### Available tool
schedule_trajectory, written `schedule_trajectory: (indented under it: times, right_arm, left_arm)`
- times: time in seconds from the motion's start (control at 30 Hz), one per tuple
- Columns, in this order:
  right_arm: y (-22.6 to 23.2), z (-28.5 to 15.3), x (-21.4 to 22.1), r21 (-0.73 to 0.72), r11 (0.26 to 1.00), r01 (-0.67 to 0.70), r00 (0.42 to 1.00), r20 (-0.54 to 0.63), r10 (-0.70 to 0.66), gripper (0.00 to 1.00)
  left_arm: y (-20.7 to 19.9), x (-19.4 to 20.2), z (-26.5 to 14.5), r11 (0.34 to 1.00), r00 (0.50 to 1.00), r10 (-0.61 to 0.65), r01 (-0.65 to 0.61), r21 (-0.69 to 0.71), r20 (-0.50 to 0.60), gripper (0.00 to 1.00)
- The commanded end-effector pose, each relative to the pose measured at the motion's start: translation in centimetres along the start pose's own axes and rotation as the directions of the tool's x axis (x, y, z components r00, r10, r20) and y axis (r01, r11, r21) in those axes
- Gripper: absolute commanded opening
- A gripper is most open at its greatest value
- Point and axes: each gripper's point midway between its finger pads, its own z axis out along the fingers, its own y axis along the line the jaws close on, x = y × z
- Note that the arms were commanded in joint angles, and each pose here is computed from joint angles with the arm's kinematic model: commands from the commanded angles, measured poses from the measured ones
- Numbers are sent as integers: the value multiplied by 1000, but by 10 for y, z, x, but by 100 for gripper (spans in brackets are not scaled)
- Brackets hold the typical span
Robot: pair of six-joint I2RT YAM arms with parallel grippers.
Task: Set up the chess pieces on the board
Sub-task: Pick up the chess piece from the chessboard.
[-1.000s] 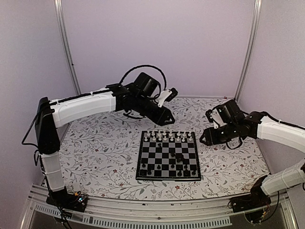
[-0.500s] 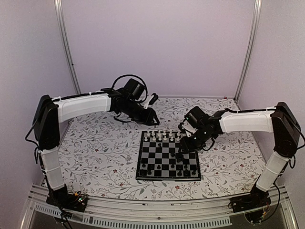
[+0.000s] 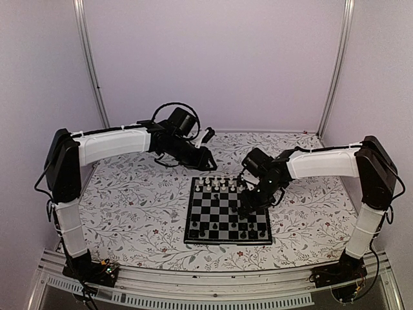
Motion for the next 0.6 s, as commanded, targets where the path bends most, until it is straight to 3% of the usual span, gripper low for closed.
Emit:
schedule_trajectory:
  times: [0.0,0.27,0.57]
  right_arm:
    - [-2,0,4,34,999,-22,999,-28,23,41]
    - [-9,5,19,69,997,-25,997,-65,30,32]
    - [-14,7,25,84,996,-36,996,-72,42,31]
  left_arm:
    - [-2,-2,-2,1000,1000,-14,14,24,10,35]
    - [-4,0,1,999,1000,-28,28,43,7,35]
    - [-8,3,3,997,999,-43,42,70,5,35]
